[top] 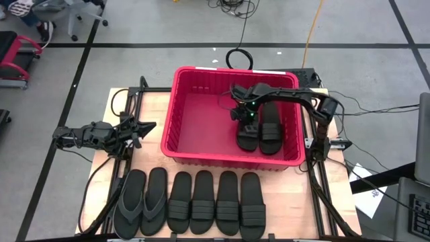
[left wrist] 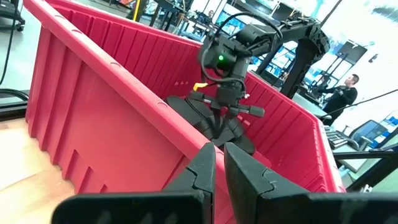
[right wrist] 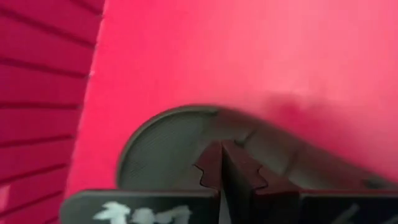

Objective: Pick and place slides into bin
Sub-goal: Put the black slide into the red bin

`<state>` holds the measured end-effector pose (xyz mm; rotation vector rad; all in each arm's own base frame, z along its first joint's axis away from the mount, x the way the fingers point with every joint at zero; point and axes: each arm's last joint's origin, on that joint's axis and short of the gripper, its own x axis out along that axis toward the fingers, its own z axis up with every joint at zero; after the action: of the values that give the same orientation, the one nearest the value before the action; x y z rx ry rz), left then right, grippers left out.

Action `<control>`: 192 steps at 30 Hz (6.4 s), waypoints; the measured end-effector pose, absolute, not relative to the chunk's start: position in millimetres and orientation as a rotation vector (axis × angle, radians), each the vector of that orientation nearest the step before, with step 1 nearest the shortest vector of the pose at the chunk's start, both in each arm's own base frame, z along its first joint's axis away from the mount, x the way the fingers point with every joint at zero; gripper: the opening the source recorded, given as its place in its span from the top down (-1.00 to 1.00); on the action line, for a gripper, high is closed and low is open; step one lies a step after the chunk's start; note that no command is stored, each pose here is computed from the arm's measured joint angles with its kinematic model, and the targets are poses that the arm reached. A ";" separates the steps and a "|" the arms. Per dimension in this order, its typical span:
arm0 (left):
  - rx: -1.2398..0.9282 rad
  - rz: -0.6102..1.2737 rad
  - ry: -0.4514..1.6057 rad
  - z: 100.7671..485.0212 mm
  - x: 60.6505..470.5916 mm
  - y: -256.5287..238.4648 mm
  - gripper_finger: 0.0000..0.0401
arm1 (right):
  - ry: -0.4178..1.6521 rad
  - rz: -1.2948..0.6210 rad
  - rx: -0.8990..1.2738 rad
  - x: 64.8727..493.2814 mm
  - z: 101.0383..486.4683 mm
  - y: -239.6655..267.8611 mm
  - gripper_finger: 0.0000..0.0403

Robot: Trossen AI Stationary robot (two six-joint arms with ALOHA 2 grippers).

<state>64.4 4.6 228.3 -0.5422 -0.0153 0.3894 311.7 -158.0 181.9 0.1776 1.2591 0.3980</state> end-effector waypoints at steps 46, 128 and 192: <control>-0.280 0.174 -0.334 268.6 63.0 0.4 0.85 | 0.309 0.148 0.167 196.0 413.9 -50.9 1.00; -0.687 -0.093 -0.018 249.1 91.9 -12.4 0.85 | 1.224 0.473 0.556 249.1 168.6 150.7 -0.11; -0.714 -0.107 0.102 239.1 91.6 -13.9 0.85 | 0.322 0.448 0.264 242.5 402.5 124.0 0.97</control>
<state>91.6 -13.9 239.1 -0.7141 0.1024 -0.1071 242.5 124.0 402.5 0.2640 0.3224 0.4485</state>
